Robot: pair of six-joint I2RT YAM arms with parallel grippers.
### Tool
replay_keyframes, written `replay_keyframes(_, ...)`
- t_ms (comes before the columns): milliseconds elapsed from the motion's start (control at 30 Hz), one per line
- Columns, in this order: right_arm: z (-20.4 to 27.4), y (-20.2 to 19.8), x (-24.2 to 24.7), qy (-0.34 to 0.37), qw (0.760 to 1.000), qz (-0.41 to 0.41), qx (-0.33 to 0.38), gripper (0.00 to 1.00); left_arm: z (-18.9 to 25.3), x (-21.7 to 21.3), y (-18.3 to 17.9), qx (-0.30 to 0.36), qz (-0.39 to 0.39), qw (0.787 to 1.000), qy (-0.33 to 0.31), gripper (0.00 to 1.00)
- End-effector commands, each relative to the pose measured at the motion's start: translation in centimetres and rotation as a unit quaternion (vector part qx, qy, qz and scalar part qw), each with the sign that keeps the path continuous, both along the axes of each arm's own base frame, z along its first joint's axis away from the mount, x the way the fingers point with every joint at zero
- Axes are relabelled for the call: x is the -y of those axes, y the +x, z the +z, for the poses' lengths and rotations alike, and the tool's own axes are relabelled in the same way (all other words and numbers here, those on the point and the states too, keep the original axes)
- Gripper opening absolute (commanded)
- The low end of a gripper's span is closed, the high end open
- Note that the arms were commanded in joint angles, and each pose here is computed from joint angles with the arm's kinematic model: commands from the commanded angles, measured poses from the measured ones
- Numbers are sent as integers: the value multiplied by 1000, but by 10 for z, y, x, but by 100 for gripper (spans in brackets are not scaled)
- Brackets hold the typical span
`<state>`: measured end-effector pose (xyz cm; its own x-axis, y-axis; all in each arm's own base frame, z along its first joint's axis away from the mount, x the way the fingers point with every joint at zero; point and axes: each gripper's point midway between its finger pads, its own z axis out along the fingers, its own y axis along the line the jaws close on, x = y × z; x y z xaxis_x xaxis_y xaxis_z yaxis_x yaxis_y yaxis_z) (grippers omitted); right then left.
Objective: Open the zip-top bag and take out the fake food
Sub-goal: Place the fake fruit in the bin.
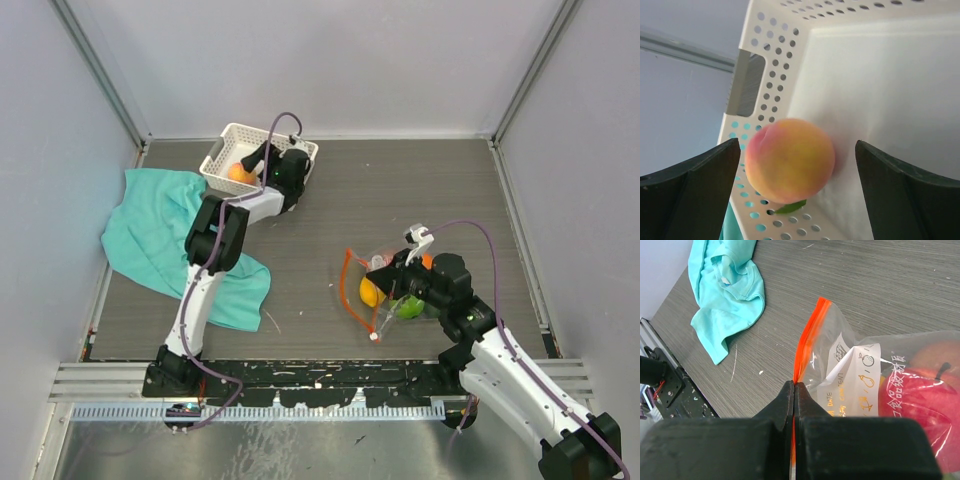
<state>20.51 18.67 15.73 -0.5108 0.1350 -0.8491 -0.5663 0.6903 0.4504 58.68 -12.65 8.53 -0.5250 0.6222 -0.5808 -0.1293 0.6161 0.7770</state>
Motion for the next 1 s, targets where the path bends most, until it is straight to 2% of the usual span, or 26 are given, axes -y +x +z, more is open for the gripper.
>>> replay_keyframes(0, 22, 3, -4, 17, 999, 8, 36, 0, 63, -7, 20, 90, 33, 995, -29, 98)
replay_keyframes(167, 21, 1, -3, 17, 999, 8, 35, 0, 79, -2, 20, 102, 32, 991, -75, 98)
replay_keyframes(300, 21, 0, -3, 19, 999, 8, 36, 0, 87, 7, 10, 89, 9, 984, -157, 98)
replay_keyframes(433, 22, -1, -3, 20, 999, 9, 37, 0, 81, 17, -12, 56, -19, 963, -263, 98)
replay_keyframes(533, 22, -1, -3, 21, 999, 10, 38, 0, 78, 30, -28, 24, -55, 938, -342, 98)
replay_keyframes(633, 21, -2, -3, 21, 999, 11, 37, 0, 81, 49, -48, -2, -115, 900, -420, 98)
replay_keyframes(700, 21, -2, -3, 22, 999, 11, 36, 0, 92, 69, -64, -25, -175, 864, -472, 98)
replay_keyframes(833, 22, -2, -4, 25, 999, 11, 37, 0, 102, 94, -92, -56, -236, 804, -543, 98)
replay_keyframes(900, 22, -2, -4, 25, 999, 11, 37, 0, 106, 108, -108, -81, -264, 762, -586, 99)
replay_keyframes(967, 22, -2, -4, 25, 999, 12, 37, 0, 108, 122, -126, -104, -280, 704, -645, 94)
